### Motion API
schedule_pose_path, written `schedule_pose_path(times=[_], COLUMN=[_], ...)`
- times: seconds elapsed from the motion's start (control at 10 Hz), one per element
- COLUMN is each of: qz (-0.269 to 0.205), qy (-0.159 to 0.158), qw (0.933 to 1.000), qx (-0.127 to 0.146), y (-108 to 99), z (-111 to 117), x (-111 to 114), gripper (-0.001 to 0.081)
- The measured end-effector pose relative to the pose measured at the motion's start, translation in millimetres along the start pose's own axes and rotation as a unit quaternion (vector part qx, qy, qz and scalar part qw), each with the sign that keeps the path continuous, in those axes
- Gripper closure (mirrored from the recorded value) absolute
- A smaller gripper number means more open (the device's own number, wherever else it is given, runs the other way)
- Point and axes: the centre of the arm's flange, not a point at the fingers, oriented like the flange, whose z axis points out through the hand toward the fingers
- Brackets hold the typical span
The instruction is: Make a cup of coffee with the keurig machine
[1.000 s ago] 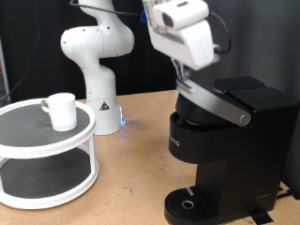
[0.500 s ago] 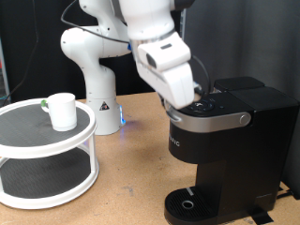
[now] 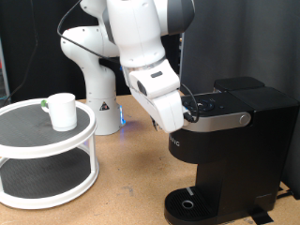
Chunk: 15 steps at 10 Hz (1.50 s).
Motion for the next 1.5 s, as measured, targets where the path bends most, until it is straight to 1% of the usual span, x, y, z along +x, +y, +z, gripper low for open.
schedule_pose_path(times=[0.2, 0.4, 0.6, 0.8, 1.1, 1.2, 1.3, 1.4, 1.5], qz=[-0.015, -0.035, -0.046, -0.054, -0.054, -0.058, -0.06, -0.06, -0.068], qy=[0.02, 0.041, 0.055, 0.06, 0.085, 0.09, 0.09, 0.089, 0.077], qw=[0.9997, 0.9986, 0.9974, 0.9967, 0.9949, 0.9942, 0.994, 0.9941, 0.9942], qx=[0.002, 0.004, 0.003, 0.007, 0.007, 0.011, 0.017, 0.016, 0.034], y=[2.9, 5.8, 9.0, 11.0, 11.1, 9.1, 8.0, 8.3, 5.7], z=[-0.2, -6.3, -19.7, -35.1, -63.7, -75.2, -81.5, -80.2, -76.6], x=[-0.8, -3.8, -9.0, -14.9, -12.6, -9.9, -8.7, -9.3, -13.8], gripper=[0.0802, 0.0802, 0.0802, 0.0802, 0.0802, 0.0802, 0.0802, 0.0802, 0.0802])
